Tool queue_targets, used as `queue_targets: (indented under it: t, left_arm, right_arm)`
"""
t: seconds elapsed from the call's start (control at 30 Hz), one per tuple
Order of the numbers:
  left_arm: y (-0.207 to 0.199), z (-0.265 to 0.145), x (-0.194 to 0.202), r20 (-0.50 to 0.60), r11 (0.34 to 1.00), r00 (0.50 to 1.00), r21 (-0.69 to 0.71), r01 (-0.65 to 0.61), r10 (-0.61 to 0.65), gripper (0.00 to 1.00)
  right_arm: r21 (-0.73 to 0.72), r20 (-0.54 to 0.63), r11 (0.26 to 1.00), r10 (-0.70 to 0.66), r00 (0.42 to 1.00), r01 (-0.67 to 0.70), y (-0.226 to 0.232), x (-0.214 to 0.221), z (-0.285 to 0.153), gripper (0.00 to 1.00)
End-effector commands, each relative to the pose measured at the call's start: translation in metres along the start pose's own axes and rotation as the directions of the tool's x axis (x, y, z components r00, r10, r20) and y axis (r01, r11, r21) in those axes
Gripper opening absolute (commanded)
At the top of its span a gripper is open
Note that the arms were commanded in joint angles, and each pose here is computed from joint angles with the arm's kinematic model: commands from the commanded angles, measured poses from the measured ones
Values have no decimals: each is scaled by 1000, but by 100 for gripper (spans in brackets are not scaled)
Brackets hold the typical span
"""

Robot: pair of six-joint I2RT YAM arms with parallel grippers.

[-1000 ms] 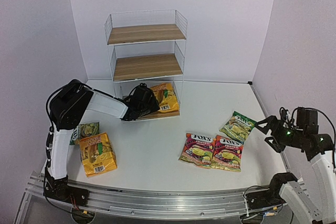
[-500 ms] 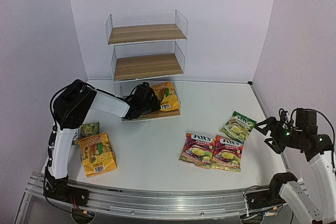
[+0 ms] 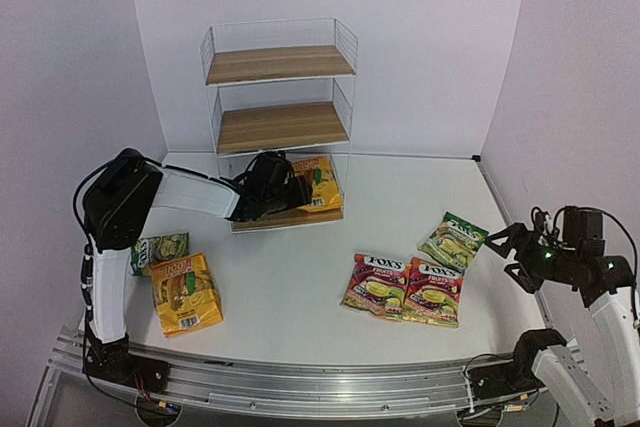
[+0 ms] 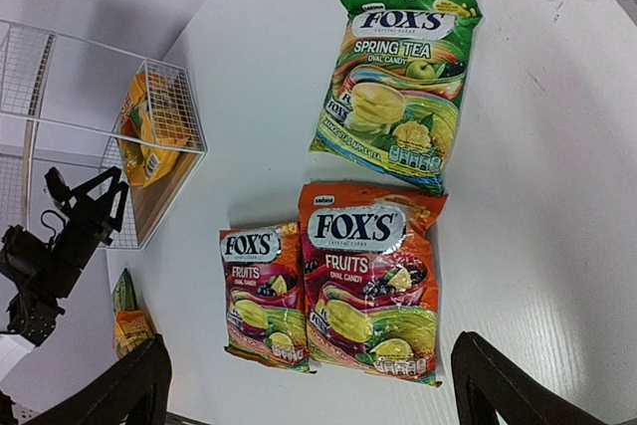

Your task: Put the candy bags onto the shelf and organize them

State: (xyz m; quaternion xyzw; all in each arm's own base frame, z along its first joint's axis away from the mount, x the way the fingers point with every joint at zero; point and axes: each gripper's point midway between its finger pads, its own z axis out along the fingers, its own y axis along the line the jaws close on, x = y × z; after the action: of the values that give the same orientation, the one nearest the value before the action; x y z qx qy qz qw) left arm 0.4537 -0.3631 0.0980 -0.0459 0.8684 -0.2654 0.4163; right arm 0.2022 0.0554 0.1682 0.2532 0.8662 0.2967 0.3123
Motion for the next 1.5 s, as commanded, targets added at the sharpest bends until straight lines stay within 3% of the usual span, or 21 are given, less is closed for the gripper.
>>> queue_targets:
  t: [0.0, 0.2, 0.4, 0.5, 0.57, 0.67, 0.8, 0.93, 1.0, 1.23, 1.3, 1.47]
  left_arm:
    - [-32, -53, -19, 19, 997, 1000, 76, 6, -7, 75]
    - [-38, -107, 35, -114, 996, 993, 90, 23, -13, 98]
    - [-20, -176, 97, -278, 1000, 960, 4, 20, -18, 99]
    - [13, -216, 117, -335, 994, 939, -99, 47, -77, 100]
    - [43, -245, 118, -321, 979, 933, -174, 111, -163, 100]
    - [101, -290, 111, -216, 917, 931, -337, 213, -295, 100]
    - [157, -335, 101, -80, 825, 925, -486, 289, -371, 100]
    - [191, -335, 107, -62, 765, 912, -569, 302, -405, 100]
    - [203, -324, 113, -103, 747, 897, -599, 288, -429, 99]
    - [242, -313, 123, -3, 637, 858, -671, 379, -513, 95]
    - [244, -308, 123, 21, 645, 855, -646, 408, -518, 93]
    - [216, -285, 120, 2, 774, 839, -386, 503, -544, 82]
  right_arm:
    - [-39, 32, 998, -40, 999, 41, 15, -8, -10, 95]
    - [-79, 15, 996, -49, 999, 50, 22, -3, -13, 95]
    - [-98, 2, 993, -61, 998, 60, 25, 0, -14, 96]
    - [-108, -5, 992, -71, 997, 70, 27, 1, -15, 96]
    - [-117, -18, 990, -77, 997, 74, 28, 4, -14, 96]
    - [-125, -33, 989, -81, 996, 76, 27, 7, -12, 97]
    - [-131, -63, 989, -73, 995, 64, 24, 14, -8, 97]
    - [-118, -79, 991, -65, 995, 56, 19, 16, -3, 97]
    - [-114, -81, 992, -68, 994, 59, 20, 15, -3, 97]
    - [-126, -86, 990, -76, 993, 65, 25, 12, -4, 97]
    - [-120, -81, 990, -80, 994, 70, 24, 11, -4, 97]
    - [-105, -85, 992, -81, 993, 72, 23, 9, -1, 97]
